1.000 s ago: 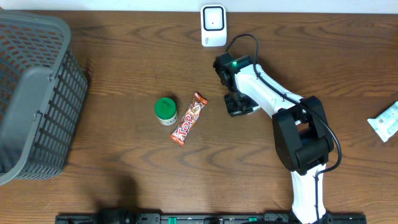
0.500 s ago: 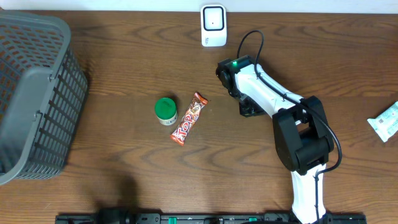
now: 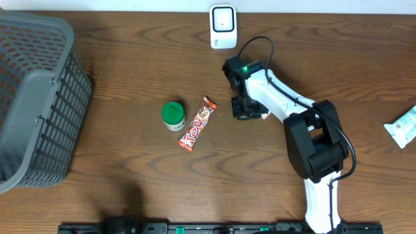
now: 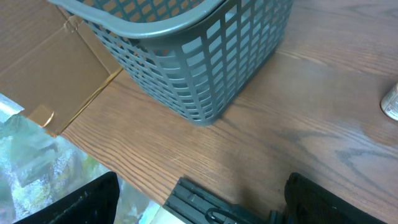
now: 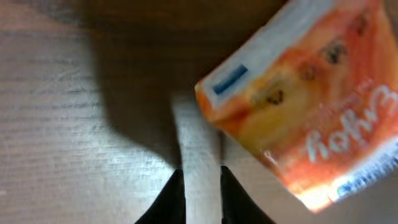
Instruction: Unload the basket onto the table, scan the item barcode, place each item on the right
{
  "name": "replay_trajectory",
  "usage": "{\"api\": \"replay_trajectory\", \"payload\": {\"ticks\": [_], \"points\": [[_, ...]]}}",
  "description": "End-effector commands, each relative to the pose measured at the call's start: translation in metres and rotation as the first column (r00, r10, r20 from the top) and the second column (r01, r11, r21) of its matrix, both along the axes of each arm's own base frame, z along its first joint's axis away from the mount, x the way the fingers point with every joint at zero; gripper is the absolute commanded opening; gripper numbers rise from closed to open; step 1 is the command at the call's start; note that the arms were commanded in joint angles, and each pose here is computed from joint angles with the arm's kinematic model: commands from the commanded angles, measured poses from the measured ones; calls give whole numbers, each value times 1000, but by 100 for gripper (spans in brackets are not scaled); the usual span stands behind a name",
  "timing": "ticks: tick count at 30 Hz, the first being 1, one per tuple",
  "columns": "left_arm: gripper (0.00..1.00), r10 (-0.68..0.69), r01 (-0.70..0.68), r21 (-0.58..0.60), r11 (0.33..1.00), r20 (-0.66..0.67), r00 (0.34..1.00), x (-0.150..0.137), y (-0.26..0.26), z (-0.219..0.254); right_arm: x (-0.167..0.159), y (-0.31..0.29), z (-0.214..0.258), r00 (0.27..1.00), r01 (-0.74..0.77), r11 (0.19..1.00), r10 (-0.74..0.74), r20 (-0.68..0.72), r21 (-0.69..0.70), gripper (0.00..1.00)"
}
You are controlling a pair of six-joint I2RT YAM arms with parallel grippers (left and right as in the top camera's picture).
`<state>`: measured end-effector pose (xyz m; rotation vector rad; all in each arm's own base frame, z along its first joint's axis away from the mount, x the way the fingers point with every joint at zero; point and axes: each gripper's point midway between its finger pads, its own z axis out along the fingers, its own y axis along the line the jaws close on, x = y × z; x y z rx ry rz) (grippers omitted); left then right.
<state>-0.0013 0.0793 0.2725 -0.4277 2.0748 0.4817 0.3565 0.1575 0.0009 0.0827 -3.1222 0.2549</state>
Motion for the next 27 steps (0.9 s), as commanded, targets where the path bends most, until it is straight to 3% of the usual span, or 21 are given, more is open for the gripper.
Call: {"api": "replay_trajectory", "payload": {"ticks": [1, 5, 9, 16, 19, 22, 27], "points": [[86, 10, -10, -4, 1000, -63, 998, -13, 0, -14, -2, -15, -4, 1000, -24, 997, 25, 12, -68, 16], [86, 10, -10, -4, 1000, -63, 998, -13, 0, -14, -3, -39, -6, 999, -22, 984, 27, 24, -175, 2], [86, 10, -10, -4, 1000, -63, 998, -12, 0, -14, 8, -67, 3, 995, 36, 953, -7, 98, -300, 1], [86, 10, -10, -4, 1000, -63, 998, -12, 0, -14, 7, -93, 18, 992, 87, 912, -42, 119, -401, 1], [86, 10, -10, -4, 1000, -62, 998, -12, 0, -14, -1, -88, 32, 993, 90, 927, -56, 102, -364, 1], [86, 10, -10, -4, 1000, -63, 998, -13, 0, -14, -7, -70, 50, 991, 108, 965, -87, 97, -238, 1], [86, 10, -10, -4, 1000, -63, 998, -13, 0, -14, 10, -57, 81, 969, 151, 985, -131, 210, -85, 1]]}}
